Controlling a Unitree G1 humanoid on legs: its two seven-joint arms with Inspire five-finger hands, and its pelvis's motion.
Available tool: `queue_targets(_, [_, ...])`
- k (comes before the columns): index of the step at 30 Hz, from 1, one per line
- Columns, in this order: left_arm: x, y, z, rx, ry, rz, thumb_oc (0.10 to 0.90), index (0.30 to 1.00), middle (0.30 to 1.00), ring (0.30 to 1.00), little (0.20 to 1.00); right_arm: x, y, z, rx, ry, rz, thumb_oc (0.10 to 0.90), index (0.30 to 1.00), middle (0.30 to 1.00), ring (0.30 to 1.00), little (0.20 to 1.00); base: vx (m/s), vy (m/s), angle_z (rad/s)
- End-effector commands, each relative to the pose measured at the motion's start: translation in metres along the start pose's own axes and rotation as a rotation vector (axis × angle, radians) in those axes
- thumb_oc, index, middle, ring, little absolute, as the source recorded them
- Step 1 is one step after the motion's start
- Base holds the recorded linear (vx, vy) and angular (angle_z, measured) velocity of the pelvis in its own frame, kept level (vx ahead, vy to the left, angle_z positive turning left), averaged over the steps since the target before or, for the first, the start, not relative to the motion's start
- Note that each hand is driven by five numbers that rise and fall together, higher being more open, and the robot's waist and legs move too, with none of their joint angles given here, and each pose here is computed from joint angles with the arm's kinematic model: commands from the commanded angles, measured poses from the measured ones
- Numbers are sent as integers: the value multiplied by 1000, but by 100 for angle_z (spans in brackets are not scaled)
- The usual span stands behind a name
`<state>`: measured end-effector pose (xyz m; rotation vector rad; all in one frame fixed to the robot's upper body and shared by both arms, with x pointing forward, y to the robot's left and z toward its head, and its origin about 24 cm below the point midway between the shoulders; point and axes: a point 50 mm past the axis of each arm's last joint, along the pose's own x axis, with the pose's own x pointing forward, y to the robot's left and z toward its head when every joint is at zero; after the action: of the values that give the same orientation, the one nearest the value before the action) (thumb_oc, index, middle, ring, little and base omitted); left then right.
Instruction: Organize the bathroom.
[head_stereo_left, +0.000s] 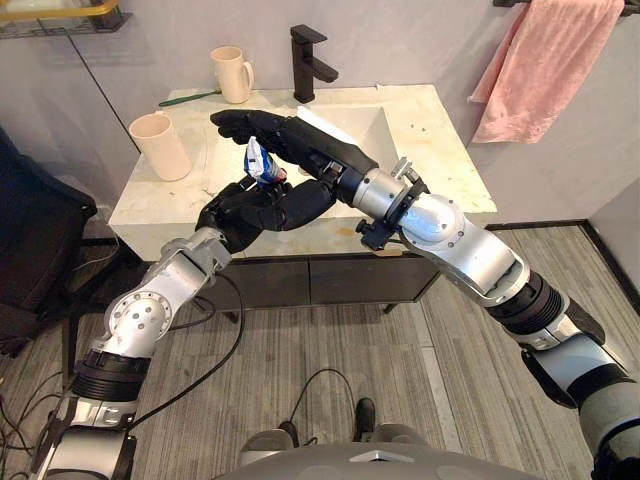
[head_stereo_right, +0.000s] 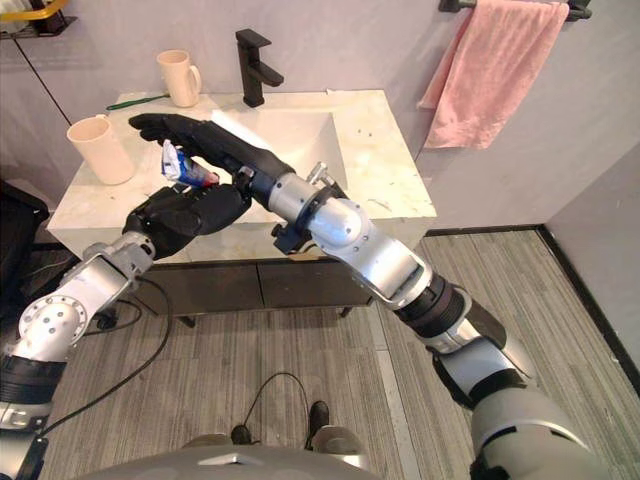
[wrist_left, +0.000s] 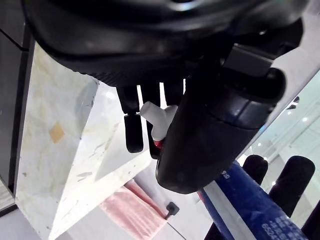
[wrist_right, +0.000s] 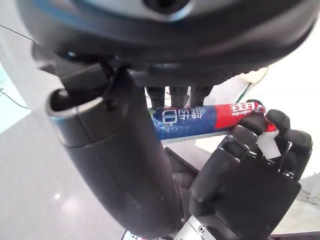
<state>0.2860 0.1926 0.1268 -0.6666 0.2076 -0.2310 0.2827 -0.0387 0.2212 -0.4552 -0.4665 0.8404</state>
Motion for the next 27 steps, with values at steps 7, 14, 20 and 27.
queue_targets(7, [-3, -32, 54, 5, -266, -163, 400, 300, 300, 300, 300, 11, -8, 39, 2, -204, -42, 800, 900, 900, 900, 900, 0, 0, 0])
queue_targets(14, [-6, -26, 54, 8, -267, -145, 400, 300, 300, 300, 300, 9, -10, 39, -1, -207, -46, 800, 900, 900, 900, 900, 0, 0, 0])
queue_targets(20, [-7, -24, 55, 6, -268, -136, 400, 300, 300, 300, 300, 9, -12, 40, -18, -205, -70, 800, 900, 900, 900, 900, 0, 0, 0])
queue_targets(27, [-7, -23, 54, 8, -263, -136, 400, 300, 300, 300, 300, 8, -14, 40, -17, -216, -81, 800, 900, 900, 900, 900, 0, 0, 0])
